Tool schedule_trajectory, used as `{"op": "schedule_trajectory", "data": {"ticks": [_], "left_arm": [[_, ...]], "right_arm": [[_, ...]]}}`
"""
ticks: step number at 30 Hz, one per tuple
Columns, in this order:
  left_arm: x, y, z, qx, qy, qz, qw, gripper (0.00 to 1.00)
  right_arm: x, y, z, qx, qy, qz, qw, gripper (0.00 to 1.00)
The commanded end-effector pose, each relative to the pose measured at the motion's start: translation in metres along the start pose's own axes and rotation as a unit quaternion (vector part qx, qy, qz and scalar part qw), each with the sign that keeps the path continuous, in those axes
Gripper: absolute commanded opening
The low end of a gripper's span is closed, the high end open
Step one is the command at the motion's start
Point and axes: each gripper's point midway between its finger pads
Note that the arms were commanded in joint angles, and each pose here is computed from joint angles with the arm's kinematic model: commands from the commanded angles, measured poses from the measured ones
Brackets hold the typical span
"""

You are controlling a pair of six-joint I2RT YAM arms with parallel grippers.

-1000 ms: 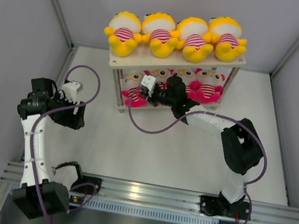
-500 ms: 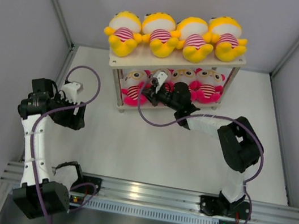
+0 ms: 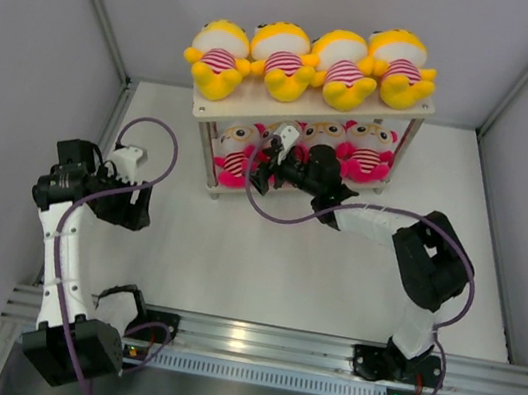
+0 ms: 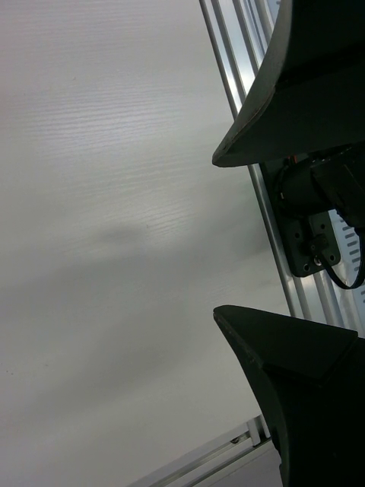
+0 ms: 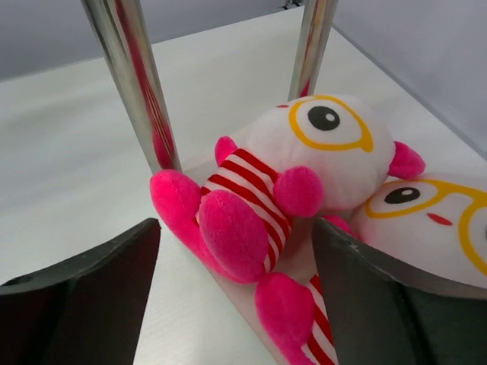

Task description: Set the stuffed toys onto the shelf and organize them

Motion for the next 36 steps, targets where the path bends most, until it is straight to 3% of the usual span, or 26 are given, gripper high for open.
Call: {"op": "schedule_trajectory", "data": {"ticks": [1,2,3,10,16,18,24,28,29,32,36], "left_arm": [[0.001,-0.002,-0.004,0.011,-0.01,-0.003,1.0,0.79],[0.002,-0.002,-0.003,0.011,-0.009,-0.002,1.0,0.79],[0.003,-0.003,-0.003,0.01,-0.009,-0.001,1.0,0.79],[0.013,-0.015,0.005,-0.003,-0.004,0.012,1.0,0.83],[0.02,-0.027,0.026,-0.056,0.001,0.002,0.998,0.83],[0.023,-0.032,0.03,-0.064,-0.003,-0.002,0.998,0.83],[-0.017,-0.037,0.036,-0.077,-0.021,-0.119,0.99,0.84],[-0.038,-0.047,0.017,-0.012,-0.028,-0.167,0.986,0.83],[-0.046,-0.048,0.018,-0.012,-0.028,-0.182,0.983,0.84],[-0.057,-0.058,0.025,-0.016,-0.011,-0.211,0.977,0.84],[-0.028,-0.095,0.017,0.03,-0.004,-0.188,0.982,0.85]], "right_arm": [[-0.061,0.026,-0.019,0.037,0.03,-0.038,0.998,0.82],[-0.063,0.032,-0.023,0.048,0.033,-0.033,0.998,0.94],[-0.066,0.037,-0.022,0.051,0.033,-0.028,0.998,0.99],[-0.047,0.095,-0.018,0.099,-0.006,0.074,0.992,0.99],[-0.012,0.167,-0.027,0.233,-0.085,0.155,0.956,0.99],[0.008,0.201,-0.032,0.294,-0.11,0.197,0.929,0.99],[0.072,0.288,-0.039,0.415,-0.194,0.26,0.85,1.0],[0.109,0.348,-0.056,0.508,-0.255,0.242,0.786,0.99],[0.117,0.371,-0.067,0.553,-0.272,0.229,0.754,0.99],[0.127,0.409,-0.075,0.633,-0.288,0.196,0.691,0.99],[0.127,0.425,-0.079,0.674,-0.288,0.185,0.654,0.99]]}}
Point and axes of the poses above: each gripper's point midway between its finger pads, its own y axis back along the fingers, its own z axis along the line the jaws close on, x = y × z, and after that the axes turned 12 degrees about y, right-handed
